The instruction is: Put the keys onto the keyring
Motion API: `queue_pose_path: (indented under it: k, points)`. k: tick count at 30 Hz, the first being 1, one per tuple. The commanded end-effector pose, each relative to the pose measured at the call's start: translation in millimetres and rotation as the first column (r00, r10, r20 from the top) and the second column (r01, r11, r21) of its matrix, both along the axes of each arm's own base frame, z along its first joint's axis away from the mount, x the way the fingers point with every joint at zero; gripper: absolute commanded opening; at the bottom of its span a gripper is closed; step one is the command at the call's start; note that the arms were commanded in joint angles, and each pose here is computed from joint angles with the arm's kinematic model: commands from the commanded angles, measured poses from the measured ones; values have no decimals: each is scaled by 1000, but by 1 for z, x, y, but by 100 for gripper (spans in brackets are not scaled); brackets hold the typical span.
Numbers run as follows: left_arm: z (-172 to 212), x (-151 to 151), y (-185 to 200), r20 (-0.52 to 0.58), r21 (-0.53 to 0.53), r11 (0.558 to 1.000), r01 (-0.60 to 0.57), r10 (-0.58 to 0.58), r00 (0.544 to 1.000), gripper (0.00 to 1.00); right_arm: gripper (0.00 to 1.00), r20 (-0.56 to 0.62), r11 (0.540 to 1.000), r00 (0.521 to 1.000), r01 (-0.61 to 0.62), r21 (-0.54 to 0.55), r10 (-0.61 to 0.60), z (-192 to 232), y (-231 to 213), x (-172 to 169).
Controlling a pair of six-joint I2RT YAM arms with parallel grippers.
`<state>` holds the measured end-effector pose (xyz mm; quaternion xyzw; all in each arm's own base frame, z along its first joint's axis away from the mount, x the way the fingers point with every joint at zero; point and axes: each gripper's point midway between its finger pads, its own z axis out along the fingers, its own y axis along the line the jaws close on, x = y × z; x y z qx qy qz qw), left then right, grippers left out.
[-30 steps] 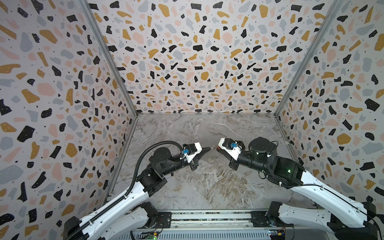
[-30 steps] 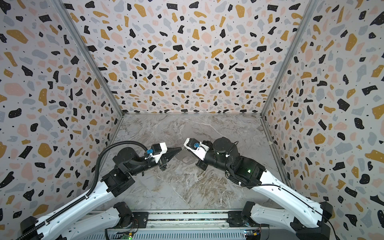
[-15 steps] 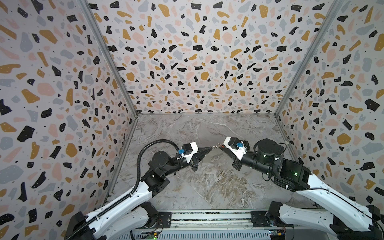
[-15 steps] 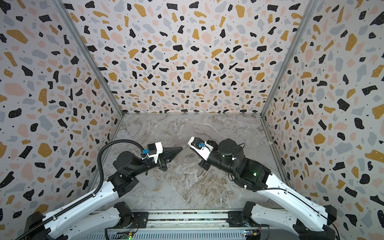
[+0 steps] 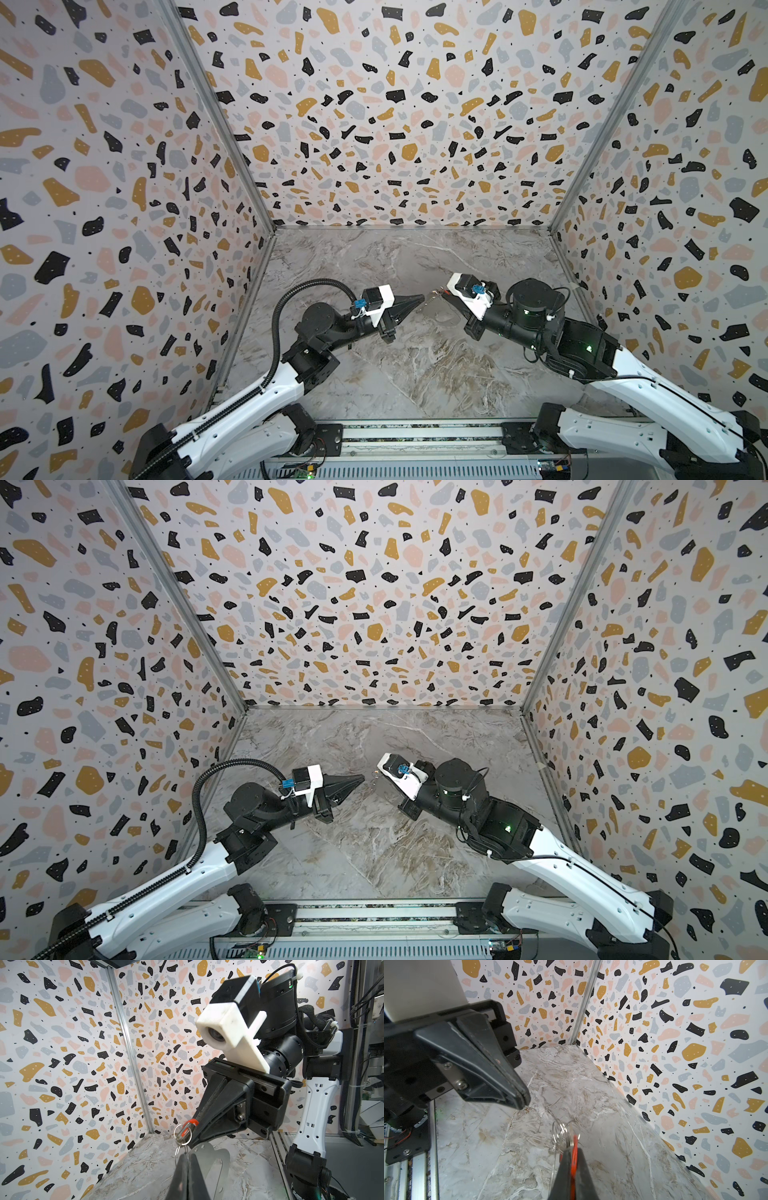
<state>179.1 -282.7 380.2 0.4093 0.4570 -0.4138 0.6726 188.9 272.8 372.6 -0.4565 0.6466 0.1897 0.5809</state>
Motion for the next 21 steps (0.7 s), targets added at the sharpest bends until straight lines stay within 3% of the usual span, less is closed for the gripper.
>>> queue_pose_path:
  k: [1, 3, 5, 7, 15, 21]
  points:
    - [12, 0, 4, 24, -33, 999, -10, 11, 1000, 0, 0, 30, 998, 999, 15, 57, -17, 24, -6, -1]
    - [8, 2, 5, 10, -26, 999, -24, 24, 1000, 4, 0, 31, 998, 999, 21, 58, -23, 26, -5, 1]
    - [0, 8, 7, -19, -18, 998, -55, 54, 998, 23, 0, 36, 998, 999, 30, 62, -32, 29, -6, 2]
    - [-8, 12, 10, -50, -19, 996, -84, 83, 995, 31, 0, 41, 996, 998, 39, 77, -42, 35, -6, 4]
    - [-31, 18, 43, -159, -165, 959, -229, 203, 966, 48, 0, 64, 986, 995, 68, 155, -79, 58, -5, 10]
    - [-39, 12, 64, -215, -281, 912, -298, 242, 946, 51, 0, 65, 971, 991, 102, 215, -119, 71, 0, 20]
